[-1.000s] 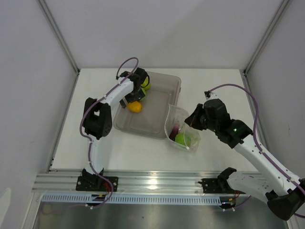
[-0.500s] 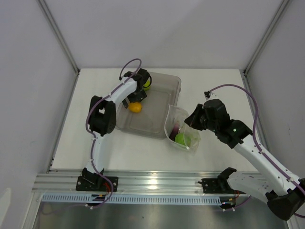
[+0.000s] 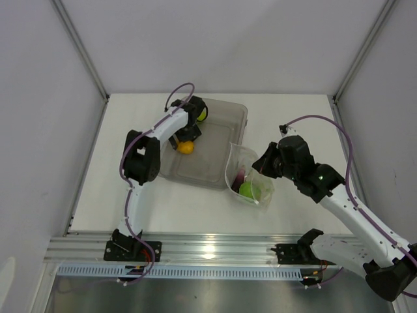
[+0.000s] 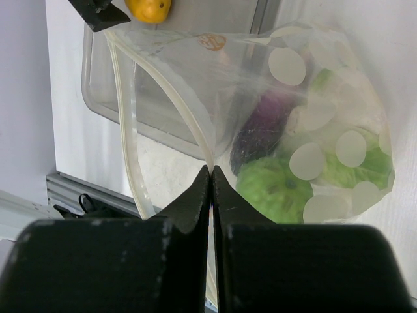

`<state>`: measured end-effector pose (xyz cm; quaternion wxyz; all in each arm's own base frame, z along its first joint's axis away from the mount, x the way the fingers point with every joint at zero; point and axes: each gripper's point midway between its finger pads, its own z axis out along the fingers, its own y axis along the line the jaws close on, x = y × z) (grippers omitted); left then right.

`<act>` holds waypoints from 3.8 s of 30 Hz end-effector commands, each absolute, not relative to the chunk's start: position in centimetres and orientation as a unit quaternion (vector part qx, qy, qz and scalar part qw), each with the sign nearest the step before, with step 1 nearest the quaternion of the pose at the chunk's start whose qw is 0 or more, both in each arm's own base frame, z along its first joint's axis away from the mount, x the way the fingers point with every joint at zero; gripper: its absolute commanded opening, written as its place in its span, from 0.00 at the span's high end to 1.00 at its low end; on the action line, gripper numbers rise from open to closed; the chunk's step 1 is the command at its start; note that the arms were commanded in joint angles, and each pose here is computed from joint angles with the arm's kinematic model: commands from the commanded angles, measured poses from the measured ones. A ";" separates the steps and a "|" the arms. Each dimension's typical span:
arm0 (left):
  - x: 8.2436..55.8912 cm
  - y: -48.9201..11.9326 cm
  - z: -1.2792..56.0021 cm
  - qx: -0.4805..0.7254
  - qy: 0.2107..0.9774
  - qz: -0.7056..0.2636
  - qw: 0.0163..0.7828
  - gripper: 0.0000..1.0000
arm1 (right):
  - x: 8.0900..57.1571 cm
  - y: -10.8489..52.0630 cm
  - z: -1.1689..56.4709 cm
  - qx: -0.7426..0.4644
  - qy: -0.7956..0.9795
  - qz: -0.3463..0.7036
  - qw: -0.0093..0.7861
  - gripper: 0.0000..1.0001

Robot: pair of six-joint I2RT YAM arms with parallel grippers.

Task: Place the food in the zip-top bag and seal the zipper
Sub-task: Pick up the fake vegetable from the bin, then place the fake vegetable in the zipper food storage bag.

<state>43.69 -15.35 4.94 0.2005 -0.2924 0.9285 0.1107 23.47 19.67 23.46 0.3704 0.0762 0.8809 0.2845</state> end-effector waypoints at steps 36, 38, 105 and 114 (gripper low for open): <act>36.9 -26.1 24.6 -0.030 0.864 -0.293 0.409 0.99 | 23.8 17.8 25.5 0.104 0.869 0.272 0.399 1.00; 34.5 -27.4 25.8 0.019 0.848 -0.343 0.402 0.99 | 24.1 18.1 25.1 0.105 0.872 0.272 0.393 1.00; 23.7 -37.2 27.3 0.188 0.811 -0.432 0.348 0.01 | 22.4 18.2 28.8 0.105 0.849 0.329 0.399 1.00; 24.7 -35.5 31.4 0.153 0.772 -0.438 0.434 0.01 | 22.2 18.1 28.6 0.106 0.850 0.327 0.398 1.00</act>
